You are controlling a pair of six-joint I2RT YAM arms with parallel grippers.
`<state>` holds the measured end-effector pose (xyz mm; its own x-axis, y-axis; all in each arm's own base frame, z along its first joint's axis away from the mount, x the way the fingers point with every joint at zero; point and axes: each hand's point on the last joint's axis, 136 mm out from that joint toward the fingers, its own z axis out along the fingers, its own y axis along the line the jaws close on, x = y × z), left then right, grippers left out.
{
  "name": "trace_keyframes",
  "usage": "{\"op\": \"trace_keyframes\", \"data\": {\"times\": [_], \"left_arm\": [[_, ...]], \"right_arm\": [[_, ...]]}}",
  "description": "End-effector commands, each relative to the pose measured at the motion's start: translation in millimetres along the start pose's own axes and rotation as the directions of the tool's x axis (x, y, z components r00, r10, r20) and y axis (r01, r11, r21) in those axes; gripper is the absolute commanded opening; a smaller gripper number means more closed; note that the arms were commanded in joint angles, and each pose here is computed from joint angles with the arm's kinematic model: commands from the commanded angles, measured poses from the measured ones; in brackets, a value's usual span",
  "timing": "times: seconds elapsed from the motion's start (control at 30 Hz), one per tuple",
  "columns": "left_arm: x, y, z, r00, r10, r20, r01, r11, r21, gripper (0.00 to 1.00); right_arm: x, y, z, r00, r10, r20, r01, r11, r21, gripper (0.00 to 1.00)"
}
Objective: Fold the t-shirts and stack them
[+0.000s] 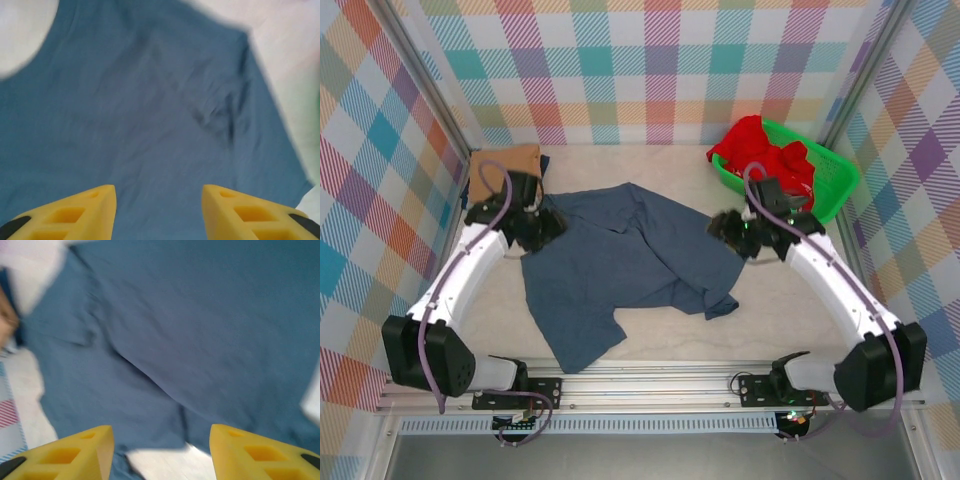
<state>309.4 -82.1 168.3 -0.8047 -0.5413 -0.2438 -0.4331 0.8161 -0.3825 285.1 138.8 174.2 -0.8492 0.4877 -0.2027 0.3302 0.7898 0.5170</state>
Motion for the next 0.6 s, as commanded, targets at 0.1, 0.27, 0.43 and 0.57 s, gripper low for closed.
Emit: {"op": "trace_keyframes", "data": {"times": [0.1,0.27,0.43,0.57], "left_arm": [[75,49,62,0.961,-0.139,-0.24,0.121,0.989,-0.089,0.47],[72,46,118,0.946,-0.159,-0.283,0.128,0.984,-0.125,0.38],[43,62,136,0.965,-0.158,-0.211,0.109,0.969,-0.223,0.35],[20,67,152,0.971,-0.142,-0.193,0.089,0.962,-0.26,0.35]], "right_arm": [[65,-65,49,0.951,0.232,-0.204,-0.204,0.968,0.147,0.53],[48,-61,95,0.949,0.221,-0.224,-0.192,0.971,0.146,0.39],[16,-78,131,0.956,0.212,-0.202,-0.165,0.96,0.225,0.3],[-13,-94,152,0.965,0.177,-0.192,-0.112,0.945,0.306,0.22]]}}
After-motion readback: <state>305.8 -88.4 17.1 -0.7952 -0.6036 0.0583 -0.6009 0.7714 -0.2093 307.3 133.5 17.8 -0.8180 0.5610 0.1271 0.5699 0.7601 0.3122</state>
